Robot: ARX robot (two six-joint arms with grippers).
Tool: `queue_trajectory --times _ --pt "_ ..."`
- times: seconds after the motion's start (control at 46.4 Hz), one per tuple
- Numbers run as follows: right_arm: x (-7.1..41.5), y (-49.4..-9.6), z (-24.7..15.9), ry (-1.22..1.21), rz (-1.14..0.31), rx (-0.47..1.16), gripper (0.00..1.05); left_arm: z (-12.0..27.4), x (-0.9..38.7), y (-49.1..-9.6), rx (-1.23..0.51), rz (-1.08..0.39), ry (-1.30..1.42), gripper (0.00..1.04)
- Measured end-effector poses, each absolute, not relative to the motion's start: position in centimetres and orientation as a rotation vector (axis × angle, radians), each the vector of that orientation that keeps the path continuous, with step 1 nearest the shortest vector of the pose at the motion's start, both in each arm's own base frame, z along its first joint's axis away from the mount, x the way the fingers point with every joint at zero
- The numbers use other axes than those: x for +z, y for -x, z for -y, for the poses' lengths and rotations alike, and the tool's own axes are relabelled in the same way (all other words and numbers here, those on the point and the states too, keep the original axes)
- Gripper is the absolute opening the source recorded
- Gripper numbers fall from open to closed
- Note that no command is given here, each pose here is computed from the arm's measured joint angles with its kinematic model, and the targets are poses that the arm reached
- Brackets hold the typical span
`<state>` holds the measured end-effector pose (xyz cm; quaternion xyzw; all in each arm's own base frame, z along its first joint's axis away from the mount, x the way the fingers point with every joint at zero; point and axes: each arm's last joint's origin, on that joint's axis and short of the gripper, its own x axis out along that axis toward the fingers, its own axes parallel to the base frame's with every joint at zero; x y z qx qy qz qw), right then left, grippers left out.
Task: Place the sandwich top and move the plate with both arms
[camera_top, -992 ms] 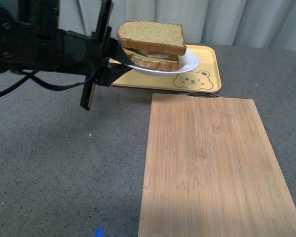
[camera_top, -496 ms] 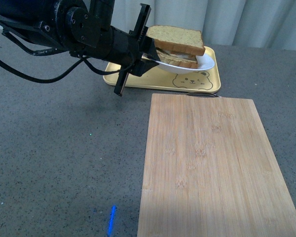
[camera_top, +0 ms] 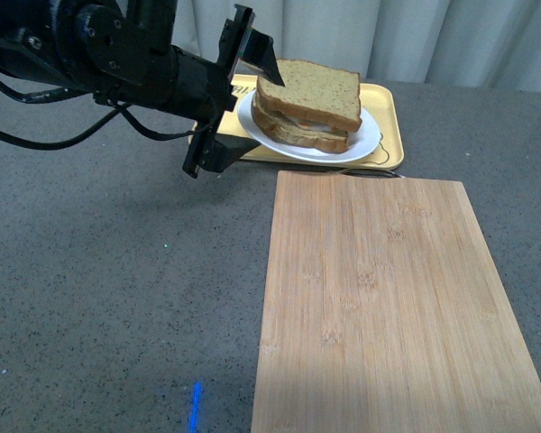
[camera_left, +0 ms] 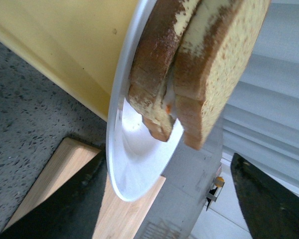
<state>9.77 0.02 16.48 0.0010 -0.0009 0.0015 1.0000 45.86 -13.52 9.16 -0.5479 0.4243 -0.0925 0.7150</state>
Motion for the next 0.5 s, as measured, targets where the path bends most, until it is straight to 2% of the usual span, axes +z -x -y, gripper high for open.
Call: queue_trajectory --times 0.086,0.173,0.194,0.216,0.237,0.324,0.388,0.496 --pt "16.5 -9.8 0.0 -0.002 0.002 0.003 0.95 12.6 11.1 -44.6 -0.22 -0.9 1.175 1.0" --pt "16.5 -9.8 0.0 -0.002 0.002 0.003 0.95 11.6 13.0 -43.1 -0.218 -0.85 1.128 0.98" --pt "16.5 -9.8 0.0 -0.002 0.002 0.003 0.95 11.5 13.1 -42.8 -0.207 -0.798 1.081 0.97" --pt "16.5 -9.8 0.0 -0.002 0.002 0.003 0.95 11.5 13.1 -42.6 -0.211 -0.702 1.018 0.94" --pt "16.5 -9.8 0.0 -0.002 0.002 0.003 0.95 11.1 13.1 -42.3 -0.16 -0.509 0.896 0.88" --pt "16.5 -9.8 0.0 -0.002 0.002 0.004 0.95 9.8 13.0 -40.2 -0.074 -0.218 0.59 0.76" --pt "16.5 -9.8 0.0 -0.002 0.002 0.003 0.95 8.7 13.0 -38.3 -0.024 -0.111 0.409 0.67" --pt "16.5 -9.8 0.0 -0.002 0.002 0.003 0.95 7.0 14.1 -35.7 -0.008 -0.02 0.209 0.52"
